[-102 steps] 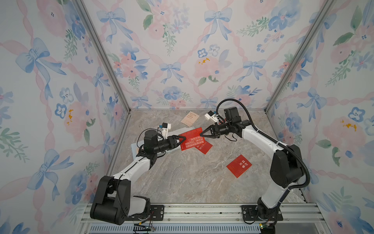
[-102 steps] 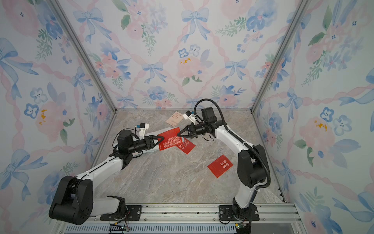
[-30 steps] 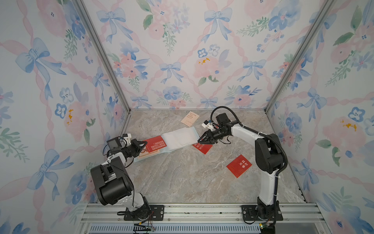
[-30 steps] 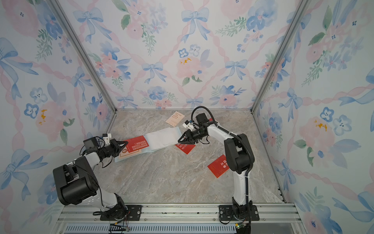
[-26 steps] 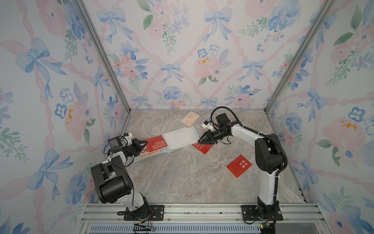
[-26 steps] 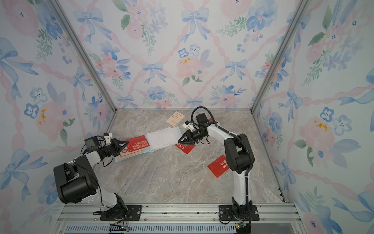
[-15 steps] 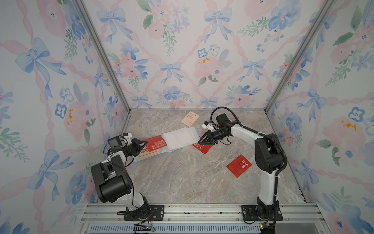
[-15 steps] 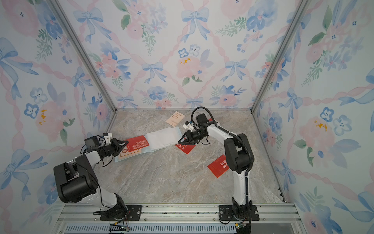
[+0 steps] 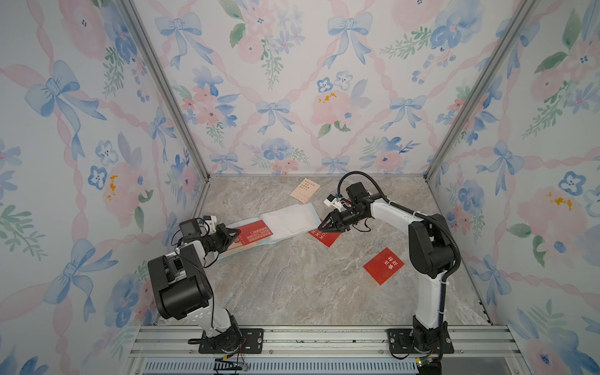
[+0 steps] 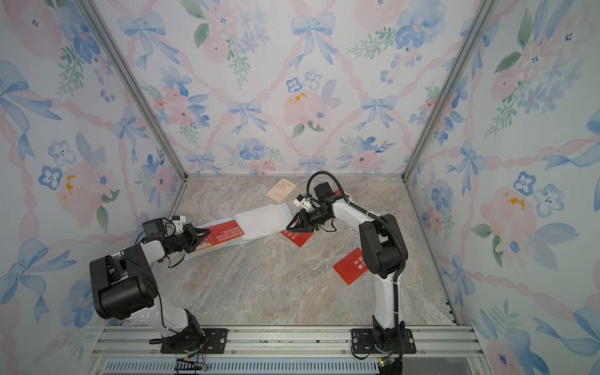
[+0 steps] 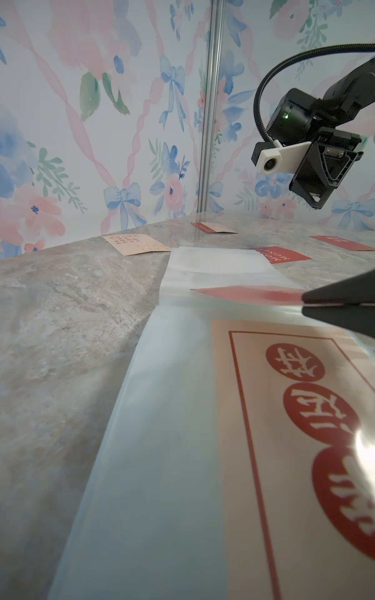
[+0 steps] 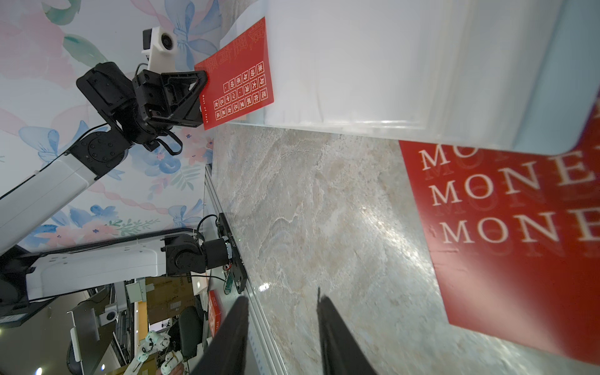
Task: Place the photos into the photo albums
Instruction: Insert the photo into the photo album.
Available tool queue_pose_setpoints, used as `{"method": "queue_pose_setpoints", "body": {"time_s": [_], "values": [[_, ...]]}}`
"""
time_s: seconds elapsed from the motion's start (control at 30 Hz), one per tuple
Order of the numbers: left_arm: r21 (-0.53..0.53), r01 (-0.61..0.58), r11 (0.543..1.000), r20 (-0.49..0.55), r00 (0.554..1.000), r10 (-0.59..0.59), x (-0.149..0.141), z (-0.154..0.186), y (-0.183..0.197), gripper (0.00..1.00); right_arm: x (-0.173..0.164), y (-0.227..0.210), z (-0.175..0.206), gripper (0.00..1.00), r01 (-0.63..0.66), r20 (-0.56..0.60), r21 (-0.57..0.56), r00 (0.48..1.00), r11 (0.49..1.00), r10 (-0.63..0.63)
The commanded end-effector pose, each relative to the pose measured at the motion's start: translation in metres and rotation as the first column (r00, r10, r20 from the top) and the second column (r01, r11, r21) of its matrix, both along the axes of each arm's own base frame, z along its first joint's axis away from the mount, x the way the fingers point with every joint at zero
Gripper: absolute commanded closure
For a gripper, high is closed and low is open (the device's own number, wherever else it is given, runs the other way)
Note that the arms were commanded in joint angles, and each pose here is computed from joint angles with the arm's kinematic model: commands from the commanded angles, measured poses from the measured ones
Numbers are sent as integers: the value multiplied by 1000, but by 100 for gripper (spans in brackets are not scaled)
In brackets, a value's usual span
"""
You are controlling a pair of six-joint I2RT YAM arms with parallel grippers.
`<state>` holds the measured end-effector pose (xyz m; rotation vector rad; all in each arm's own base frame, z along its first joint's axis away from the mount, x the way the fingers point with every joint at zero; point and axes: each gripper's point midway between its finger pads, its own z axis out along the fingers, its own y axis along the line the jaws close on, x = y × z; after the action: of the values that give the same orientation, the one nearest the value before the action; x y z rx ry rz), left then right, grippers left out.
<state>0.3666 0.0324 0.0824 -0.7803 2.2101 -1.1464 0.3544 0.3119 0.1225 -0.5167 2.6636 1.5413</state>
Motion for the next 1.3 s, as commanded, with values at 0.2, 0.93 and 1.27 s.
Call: {"method": "queue_pose_setpoints", "body": {"time_s": [0.2, 0.93, 1.27], "values": [[42, 46, 998, -20, 999, -46, 2, -5, -6, 100, 1, -3, -6, 63, -4, -13, -15, 1000, 1000, 4], [110, 37, 993, -63, 998, -30, 15, -9, -6, 100, 7, 1, -14, 65, 20, -2, -31, 1000, 999, -20], [141, 52, 989, -101, 994, -38, 25, -19, -17, 100, 6, -2, -14, 65, 22, 3, -35, 1000, 999, -22]]}}
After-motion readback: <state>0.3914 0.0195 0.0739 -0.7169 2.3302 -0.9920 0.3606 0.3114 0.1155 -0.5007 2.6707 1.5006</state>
